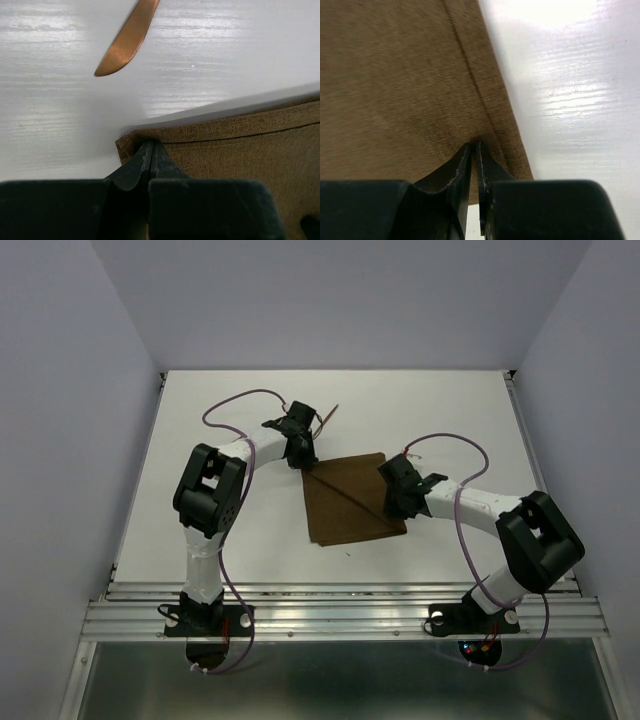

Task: Fold the napkin into a case and place the utensils inside
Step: Smooth out the upper triangle-folded napkin at the center of the board.

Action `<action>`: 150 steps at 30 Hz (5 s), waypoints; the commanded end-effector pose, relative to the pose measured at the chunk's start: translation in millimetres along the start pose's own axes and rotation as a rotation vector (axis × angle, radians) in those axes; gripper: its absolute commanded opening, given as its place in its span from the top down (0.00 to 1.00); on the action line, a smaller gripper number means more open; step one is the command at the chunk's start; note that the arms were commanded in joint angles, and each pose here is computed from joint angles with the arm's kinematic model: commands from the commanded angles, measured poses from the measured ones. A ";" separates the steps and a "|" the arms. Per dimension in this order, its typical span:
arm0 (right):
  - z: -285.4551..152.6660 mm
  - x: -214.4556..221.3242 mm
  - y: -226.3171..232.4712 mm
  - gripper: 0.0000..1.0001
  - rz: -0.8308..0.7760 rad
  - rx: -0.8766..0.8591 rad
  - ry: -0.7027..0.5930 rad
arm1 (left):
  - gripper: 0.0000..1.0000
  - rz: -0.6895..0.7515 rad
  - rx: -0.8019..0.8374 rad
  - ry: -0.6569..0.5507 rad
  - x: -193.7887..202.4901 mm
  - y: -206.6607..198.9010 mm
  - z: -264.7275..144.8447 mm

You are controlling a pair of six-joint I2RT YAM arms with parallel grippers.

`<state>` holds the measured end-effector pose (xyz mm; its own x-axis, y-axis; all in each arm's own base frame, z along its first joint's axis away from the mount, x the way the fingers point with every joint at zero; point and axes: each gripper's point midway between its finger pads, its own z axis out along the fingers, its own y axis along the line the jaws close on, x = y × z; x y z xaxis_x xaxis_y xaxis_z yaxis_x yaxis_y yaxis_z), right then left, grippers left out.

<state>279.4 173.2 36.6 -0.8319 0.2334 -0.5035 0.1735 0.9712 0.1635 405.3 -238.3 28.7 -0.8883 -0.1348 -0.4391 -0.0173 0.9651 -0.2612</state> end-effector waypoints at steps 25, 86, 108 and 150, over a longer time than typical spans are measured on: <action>35.5 -7.0 63.3 0.86 -0.061 -0.093 0.011 | 0.99 -0.011 0.083 -0.128 -19.9 -14.1 -80.7; 10.1 -15.8 16.9 0.79 -0.066 -0.020 0.016 | 0.99 0.054 0.085 0.021 9.6 -29.5 1.5; -29.2 -2.7 23.6 0.77 0.003 -0.140 0.005 | 0.96 0.053 0.052 -0.048 2.5 -18.7 -49.0; 38.8 -13.8 113.9 0.85 -0.073 -0.216 0.086 | 1.00 0.009 -0.077 -0.031 5.6 31.0 -13.5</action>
<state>325.3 283.7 27.6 -0.8909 0.1539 -0.4274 -0.0018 0.9396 0.3422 388.9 -206.5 28.0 -0.8774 -0.1441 -0.4577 -0.0537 0.9773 -0.2047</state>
